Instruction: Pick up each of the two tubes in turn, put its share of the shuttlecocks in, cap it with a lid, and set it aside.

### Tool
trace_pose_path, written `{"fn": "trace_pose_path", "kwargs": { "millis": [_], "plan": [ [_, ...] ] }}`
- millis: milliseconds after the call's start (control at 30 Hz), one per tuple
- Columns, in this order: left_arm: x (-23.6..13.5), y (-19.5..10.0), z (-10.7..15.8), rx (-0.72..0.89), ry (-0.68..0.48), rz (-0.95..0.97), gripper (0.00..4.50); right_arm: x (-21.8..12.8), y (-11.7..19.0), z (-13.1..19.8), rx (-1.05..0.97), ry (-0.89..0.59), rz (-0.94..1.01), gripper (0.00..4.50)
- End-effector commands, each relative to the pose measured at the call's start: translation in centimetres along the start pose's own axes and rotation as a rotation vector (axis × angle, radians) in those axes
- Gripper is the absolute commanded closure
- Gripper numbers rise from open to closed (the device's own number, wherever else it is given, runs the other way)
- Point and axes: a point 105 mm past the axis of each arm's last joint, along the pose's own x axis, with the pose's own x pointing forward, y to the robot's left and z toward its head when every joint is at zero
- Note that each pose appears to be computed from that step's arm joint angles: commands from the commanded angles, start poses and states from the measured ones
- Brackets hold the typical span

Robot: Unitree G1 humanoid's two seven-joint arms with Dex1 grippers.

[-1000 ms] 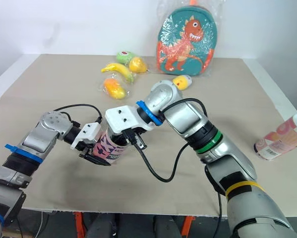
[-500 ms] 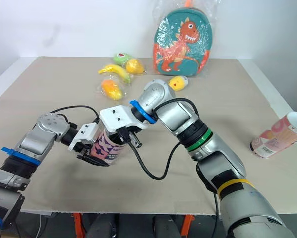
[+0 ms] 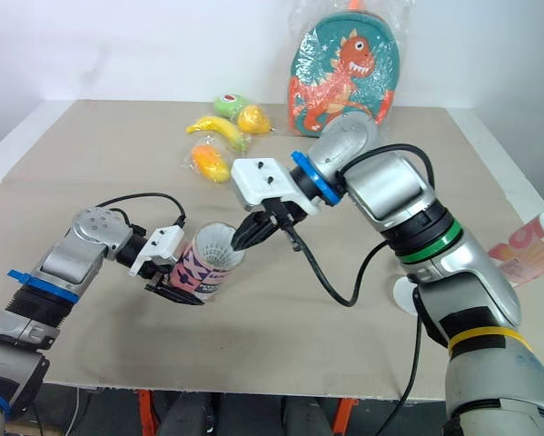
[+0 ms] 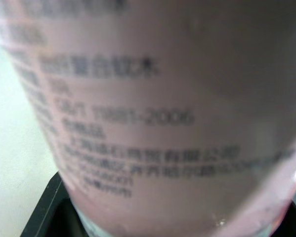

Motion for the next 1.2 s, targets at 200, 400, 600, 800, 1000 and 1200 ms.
{"fn": "trace_pose_path", "kwargs": {
  "millis": [200,400,600,800,1000,1200],
  "plan": [
    [0.5,0.3,2.0,0.070,-0.139,0.038,1.67,-6.4,3.4,-0.3,0.019,-0.051,-0.281,4.45],
    [0.7,0.9,4.8,0.118,-0.317,0.096,1.67,-7.6,8.3,-4.2,0.231,0.023,-0.392,4.45],
    [3.2,1.4,7.2,0.103,-0.514,0.129,1.67,-10.2,12.6,-10.4,0.481,0.209,-0.505,2.61],
    [6.8,1.8,6.4,0.023,-0.547,0.141,1.67,-13.5,14.7,-13.8,0.605,0.309,-0.576,2.61],
    [9.4,1.9,5.0,0.012,-0.501,0.128,1.67,-14.8,16.0,-15.9,0.686,0.345,-0.599,2.61],
    [10.5,2.7,4.1,0.031,-0.470,0.150,1.67,-14.4,16.5,-17.8,0.752,0.335,-0.613,2.61]
  ]
}}
